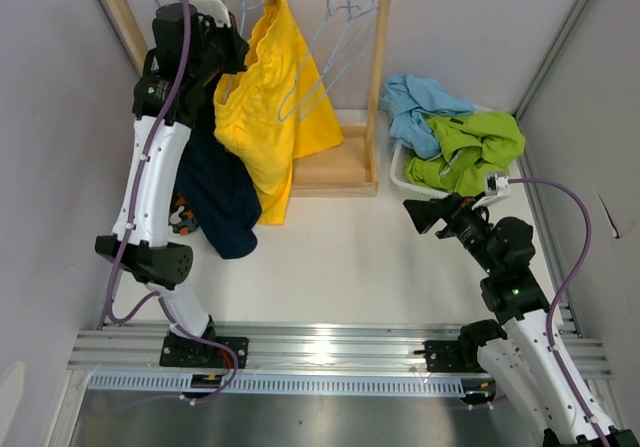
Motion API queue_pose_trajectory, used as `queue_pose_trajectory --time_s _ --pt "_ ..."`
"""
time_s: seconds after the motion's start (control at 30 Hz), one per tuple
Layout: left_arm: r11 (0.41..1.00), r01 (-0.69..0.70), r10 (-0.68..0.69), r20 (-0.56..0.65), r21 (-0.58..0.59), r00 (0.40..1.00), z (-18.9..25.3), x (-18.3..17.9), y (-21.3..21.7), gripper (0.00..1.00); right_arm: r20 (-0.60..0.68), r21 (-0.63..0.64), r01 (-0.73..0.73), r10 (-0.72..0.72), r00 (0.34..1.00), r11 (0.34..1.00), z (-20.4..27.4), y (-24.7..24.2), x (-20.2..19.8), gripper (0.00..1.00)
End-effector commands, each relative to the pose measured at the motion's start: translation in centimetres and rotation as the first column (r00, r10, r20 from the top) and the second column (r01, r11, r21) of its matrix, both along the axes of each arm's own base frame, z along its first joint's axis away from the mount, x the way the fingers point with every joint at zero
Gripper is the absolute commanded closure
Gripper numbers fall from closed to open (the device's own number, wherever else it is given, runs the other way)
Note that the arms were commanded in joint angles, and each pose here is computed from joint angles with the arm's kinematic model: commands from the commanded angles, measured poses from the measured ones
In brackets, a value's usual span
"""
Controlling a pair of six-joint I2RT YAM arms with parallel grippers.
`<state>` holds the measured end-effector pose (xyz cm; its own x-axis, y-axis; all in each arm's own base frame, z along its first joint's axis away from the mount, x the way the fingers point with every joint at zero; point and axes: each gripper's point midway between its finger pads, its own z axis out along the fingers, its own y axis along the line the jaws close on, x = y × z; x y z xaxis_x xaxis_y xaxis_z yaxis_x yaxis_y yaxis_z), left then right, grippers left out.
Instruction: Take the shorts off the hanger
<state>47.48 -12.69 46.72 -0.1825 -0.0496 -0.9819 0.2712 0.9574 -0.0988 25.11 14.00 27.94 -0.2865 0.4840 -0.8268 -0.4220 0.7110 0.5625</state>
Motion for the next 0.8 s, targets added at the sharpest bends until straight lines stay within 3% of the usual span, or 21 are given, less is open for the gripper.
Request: queue_pose_trajectory --time_s 0.0,0.23,0.3,0.43,0.5,0.63,0.77 --pt "0.997 0.018 -0.004 0.205 -0.071 0.979 8.0 -2.2 0.4 1.0 0.046 0.016 -0.007 0.006 0.999 1.0 1.5 0.0 -0.4 0.0" --pt "0.995 0.07 -0.058 0.175 -0.065 0.983 7.8 -5.1 0.0 1.0 0.066 0.014 -0.002 0.001 0.998 1.0 2.3 -0.2 -0.8 0.0" --pt "0.995 0.089 -0.085 0.099 -0.039 0.991 5.2 -5.9 -0.4 1.0 0.056 0.004 0.0 0.0 0.998 1.0 2.3 -0.3 -0.9 0.01" --pt "0.996 0.086 -0.086 -0.003 0.025 0.996 1.4 -9.7 -0.4 1.0 0.076 -0.012 -0.016 0.016 0.997 1.0 3.5 -0.1 -1.0 0.0" --pt "0.995 0.095 -0.096 0.045 0.025 0.994 2.8 -13.7 -0.2 1.0 0.083 -0.021 -0.044 0.045 0.996 0.999 4.1 0.3 -1.2 0.0" --pt "0.995 0.101 -0.1 -0.019 0.023 0.995 0.5 -18.4 0.7 1.0 0.129 -0.035 -0.104 0.107 0.986 0.994 6.4 1.1 -1.7 0.0" --pt "0.967 0.252 -0.254 -0.077 -0.033 0.964 -1.2 -23.9 -0.6 1.0 0.169 -0.055 -0.178 0.185 0.968 0.982 8.2 2.1 -2.6 0.01"
